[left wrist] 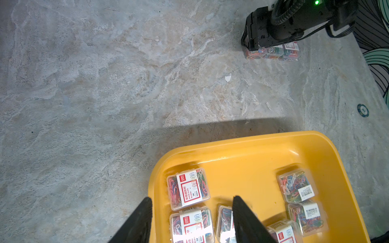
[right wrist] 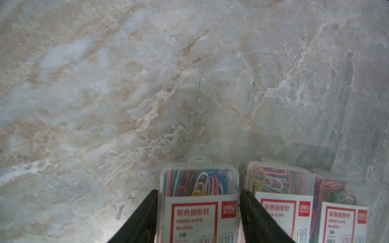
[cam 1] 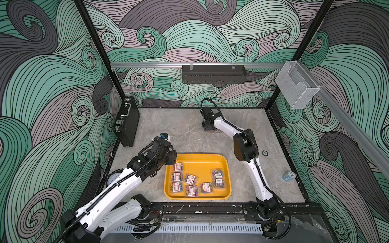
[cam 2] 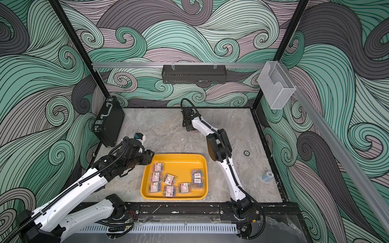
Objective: Take the paper clips out of the storage box
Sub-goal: Place the boxed paper clips at the center of the board.
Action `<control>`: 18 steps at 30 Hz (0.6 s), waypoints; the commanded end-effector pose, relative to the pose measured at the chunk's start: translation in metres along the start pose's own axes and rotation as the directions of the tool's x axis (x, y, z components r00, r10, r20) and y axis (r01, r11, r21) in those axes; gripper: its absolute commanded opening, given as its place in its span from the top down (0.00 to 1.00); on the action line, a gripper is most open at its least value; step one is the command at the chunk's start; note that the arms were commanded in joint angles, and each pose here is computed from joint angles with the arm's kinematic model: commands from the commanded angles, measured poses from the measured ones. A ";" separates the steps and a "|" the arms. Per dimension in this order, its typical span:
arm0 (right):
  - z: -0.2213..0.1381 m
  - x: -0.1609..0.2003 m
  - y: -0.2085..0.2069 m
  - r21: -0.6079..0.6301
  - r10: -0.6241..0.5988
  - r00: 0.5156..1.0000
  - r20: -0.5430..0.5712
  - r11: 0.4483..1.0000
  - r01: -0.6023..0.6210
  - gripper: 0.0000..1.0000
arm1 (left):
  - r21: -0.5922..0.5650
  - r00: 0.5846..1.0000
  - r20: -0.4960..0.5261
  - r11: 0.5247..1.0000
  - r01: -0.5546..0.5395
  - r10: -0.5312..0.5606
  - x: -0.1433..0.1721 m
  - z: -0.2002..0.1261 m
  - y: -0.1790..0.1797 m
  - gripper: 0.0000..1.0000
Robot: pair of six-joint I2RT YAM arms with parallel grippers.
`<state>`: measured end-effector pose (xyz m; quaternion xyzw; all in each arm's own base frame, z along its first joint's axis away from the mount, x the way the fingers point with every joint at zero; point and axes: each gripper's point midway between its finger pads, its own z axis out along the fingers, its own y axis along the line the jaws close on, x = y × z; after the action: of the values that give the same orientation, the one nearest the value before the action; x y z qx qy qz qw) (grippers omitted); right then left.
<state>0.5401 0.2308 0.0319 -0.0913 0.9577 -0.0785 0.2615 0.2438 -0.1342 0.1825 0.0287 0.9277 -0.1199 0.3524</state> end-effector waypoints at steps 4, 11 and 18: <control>-0.024 -0.019 -0.010 0.026 -0.004 0.999 0.047 1.000 0.003 0.45 | 0.005 1.000 0.017 1.000 -0.008 0.008 -0.011 -0.006 -0.003 0.40; -0.032 -0.022 -0.011 0.019 0.000 0.999 0.054 1.000 -0.001 0.43 | 0.018 1.000 0.013 1.000 -0.017 0.016 -0.010 -0.006 -0.005 0.40; -0.041 -0.025 -0.013 0.012 0.001 0.998 0.063 1.000 -0.001 0.40 | 0.023 1.000 0.000 1.000 -0.016 0.016 -0.008 -0.003 -0.006 0.40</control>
<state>0.5415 0.2292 0.0474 -0.0965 0.9542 -0.0825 0.2710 0.2433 -0.1362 0.1804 0.0336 0.9291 -0.1219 0.3474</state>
